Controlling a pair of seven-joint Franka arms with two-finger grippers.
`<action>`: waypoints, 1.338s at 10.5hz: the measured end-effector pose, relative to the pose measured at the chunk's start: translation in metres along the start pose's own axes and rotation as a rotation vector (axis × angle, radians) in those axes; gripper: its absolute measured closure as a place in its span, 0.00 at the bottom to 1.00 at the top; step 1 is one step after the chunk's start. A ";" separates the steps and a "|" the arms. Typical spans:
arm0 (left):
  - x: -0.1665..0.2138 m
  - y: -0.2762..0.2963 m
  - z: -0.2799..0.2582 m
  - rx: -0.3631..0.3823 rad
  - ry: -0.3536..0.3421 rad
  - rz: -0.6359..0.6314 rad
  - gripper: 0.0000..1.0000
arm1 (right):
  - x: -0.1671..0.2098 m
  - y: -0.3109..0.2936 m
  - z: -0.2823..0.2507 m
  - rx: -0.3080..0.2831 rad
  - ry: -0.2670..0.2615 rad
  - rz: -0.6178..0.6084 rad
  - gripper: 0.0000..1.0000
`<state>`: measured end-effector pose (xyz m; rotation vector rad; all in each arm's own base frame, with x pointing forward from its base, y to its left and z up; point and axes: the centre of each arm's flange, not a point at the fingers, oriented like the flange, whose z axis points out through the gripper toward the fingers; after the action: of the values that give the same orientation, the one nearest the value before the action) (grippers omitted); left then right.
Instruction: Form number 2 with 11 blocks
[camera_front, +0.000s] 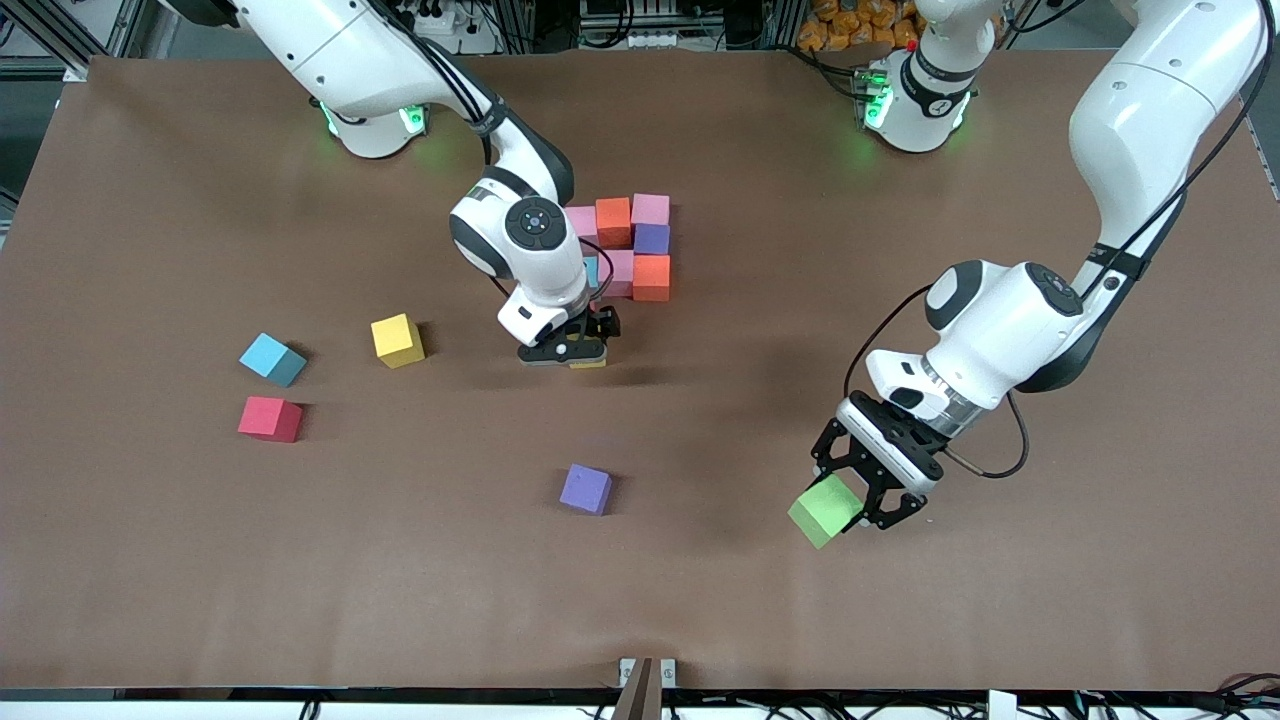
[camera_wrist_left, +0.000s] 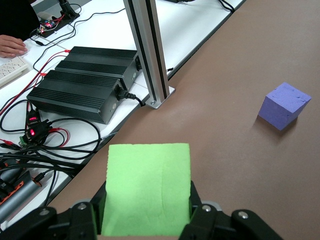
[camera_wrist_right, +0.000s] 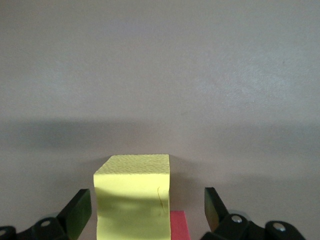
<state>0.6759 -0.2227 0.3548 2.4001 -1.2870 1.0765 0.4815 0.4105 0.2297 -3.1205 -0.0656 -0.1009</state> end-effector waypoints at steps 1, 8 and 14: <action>0.000 0.003 0.001 -0.004 -0.001 0.002 0.39 | 0.002 0.001 -0.006 0.003 0.009 0.003 0.00; 0.028 0.070 0.023 -0.088 -0.001 0.095 0.39 | 0.051 0.058 -0.081 0.001 0.101 0.099 0.00; 0.025 0.160 0.075 -0.241 -0.029 0.325 0.39 | 0.088 0.207 -0.122 -0.143 -0.089 -0.023 0.00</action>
<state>0.5958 -0.3706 0.2949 2.0850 -1.7505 0.9005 0.5697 0.2049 0.3537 -3.2671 -0.1007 0.0353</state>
